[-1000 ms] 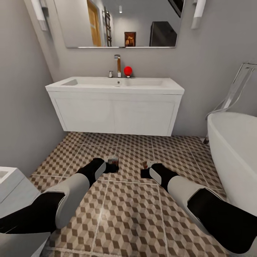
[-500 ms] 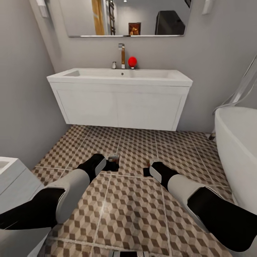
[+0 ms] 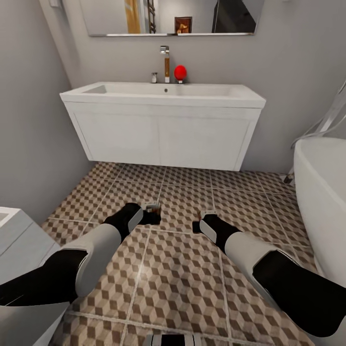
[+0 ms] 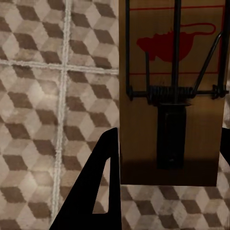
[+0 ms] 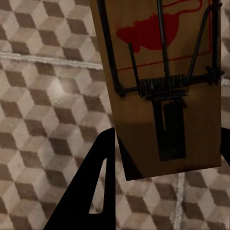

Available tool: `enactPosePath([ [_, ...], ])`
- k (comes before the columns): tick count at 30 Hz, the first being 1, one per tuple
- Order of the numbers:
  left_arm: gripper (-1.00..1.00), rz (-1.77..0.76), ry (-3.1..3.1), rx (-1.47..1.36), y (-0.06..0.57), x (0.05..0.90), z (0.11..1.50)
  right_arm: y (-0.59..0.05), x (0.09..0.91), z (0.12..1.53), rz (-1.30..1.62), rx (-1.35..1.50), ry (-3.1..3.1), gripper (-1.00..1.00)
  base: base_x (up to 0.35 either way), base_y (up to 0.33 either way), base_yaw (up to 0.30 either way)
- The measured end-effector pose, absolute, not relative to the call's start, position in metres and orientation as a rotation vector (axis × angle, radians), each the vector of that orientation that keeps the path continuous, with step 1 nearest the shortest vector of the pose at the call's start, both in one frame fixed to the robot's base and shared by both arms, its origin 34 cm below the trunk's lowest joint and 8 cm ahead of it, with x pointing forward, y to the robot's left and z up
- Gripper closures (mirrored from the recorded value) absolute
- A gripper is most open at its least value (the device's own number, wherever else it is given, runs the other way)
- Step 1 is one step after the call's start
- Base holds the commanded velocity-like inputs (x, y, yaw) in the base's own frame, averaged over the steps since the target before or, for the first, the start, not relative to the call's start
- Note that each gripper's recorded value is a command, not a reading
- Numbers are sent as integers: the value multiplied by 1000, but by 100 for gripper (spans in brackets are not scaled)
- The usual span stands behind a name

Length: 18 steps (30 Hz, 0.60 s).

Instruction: Take the four mousetraps from the cabinet in the bathroom and place them on the bathroom floor. Make sure all four end up on the same floor surface, and ensure that at least two of them are either under or directly next to the same bathroom sink.

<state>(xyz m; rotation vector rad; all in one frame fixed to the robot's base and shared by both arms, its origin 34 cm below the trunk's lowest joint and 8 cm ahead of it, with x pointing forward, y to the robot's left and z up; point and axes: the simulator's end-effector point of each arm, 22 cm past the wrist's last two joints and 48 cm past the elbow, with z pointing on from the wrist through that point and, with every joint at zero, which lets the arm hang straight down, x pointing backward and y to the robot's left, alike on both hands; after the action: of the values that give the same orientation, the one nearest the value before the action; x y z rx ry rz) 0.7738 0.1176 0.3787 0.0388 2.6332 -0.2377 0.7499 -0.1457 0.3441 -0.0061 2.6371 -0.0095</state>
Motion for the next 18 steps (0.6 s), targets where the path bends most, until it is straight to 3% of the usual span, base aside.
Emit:
enactPosePath([
  [10, 100, -243, 2665, 36, 116, 770, 351, -147, 744, 317, -19, -1, 2670, 100, 0, 0, 0],
  [18, 100, -244, 2696, 34, 116, 765, 326, -147, 744, 299, -38, 2, 2684, 100, 0, 0, -153],
])
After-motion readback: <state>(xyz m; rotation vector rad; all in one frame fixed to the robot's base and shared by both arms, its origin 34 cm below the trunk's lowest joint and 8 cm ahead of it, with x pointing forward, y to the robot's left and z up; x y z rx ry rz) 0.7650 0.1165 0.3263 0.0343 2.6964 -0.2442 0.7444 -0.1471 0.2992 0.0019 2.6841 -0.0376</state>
